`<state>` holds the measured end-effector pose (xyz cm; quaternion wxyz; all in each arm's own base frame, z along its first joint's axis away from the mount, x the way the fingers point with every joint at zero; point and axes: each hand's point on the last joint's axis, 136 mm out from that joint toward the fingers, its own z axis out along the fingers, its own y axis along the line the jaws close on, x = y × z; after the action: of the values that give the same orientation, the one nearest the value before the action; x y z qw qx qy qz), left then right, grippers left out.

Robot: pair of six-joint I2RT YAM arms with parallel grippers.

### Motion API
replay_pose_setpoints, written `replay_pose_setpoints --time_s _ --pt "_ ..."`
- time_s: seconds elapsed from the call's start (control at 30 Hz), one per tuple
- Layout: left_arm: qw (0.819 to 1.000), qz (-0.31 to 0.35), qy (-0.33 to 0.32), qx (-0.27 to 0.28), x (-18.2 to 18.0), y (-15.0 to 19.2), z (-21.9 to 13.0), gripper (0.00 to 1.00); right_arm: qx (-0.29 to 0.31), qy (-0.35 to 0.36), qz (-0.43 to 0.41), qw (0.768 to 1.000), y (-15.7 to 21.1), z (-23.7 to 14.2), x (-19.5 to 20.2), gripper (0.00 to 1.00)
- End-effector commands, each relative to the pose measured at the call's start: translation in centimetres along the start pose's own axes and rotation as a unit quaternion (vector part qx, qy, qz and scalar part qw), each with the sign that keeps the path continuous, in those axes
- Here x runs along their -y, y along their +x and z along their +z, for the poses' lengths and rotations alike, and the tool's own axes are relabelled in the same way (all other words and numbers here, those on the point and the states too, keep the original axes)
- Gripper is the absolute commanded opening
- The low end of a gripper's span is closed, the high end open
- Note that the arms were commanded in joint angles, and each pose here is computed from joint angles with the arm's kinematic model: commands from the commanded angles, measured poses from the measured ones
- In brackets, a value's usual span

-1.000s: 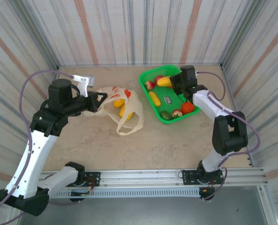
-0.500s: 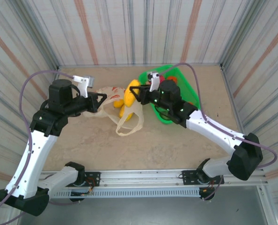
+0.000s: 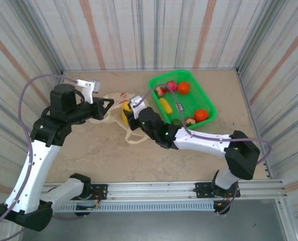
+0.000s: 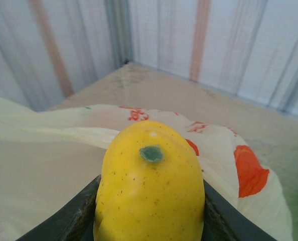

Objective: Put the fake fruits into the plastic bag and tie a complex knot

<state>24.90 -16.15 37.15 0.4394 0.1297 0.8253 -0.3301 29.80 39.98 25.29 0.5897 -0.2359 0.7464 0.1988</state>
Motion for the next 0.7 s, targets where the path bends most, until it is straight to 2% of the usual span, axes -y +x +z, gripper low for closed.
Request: replay_pose_setpoints --time_s 0.0,0.23,0.4,0.53,0.67 --pt "1.0 0.008 0.012 0.012 0.9 -1.1 -0.8 0.0 0.049 0.069 -0.048 0.995 -2.0 0.7 0.9 0.46" --pt "1.0 0.011 0.01 0.019 1.1 -2.1 -0.8 0.0 0.018 0.043 -0.082 0.996 1.1 3.1 -1.0 0.5" --pt "1.0 0.011 0.01 0.018 1.0 -2.3 -0.6 0.0 -0.033 0.052 -0.099 0.993 3.3 5.0 -1.3 0.81" --pt "1.0 0.012 0.009 0.016 0.9 -2.1 -0.6 0.0 -0.039 0.045 -0.084 0.995 3.1 4.8 -1.0 0.82" --pt "1.0 0.013 0.005 0.014 0.7 -1.9 -0.5 0.0 -0.037 0.032 -0.063 0.997 2.4 4.2 -0.4 0.77"
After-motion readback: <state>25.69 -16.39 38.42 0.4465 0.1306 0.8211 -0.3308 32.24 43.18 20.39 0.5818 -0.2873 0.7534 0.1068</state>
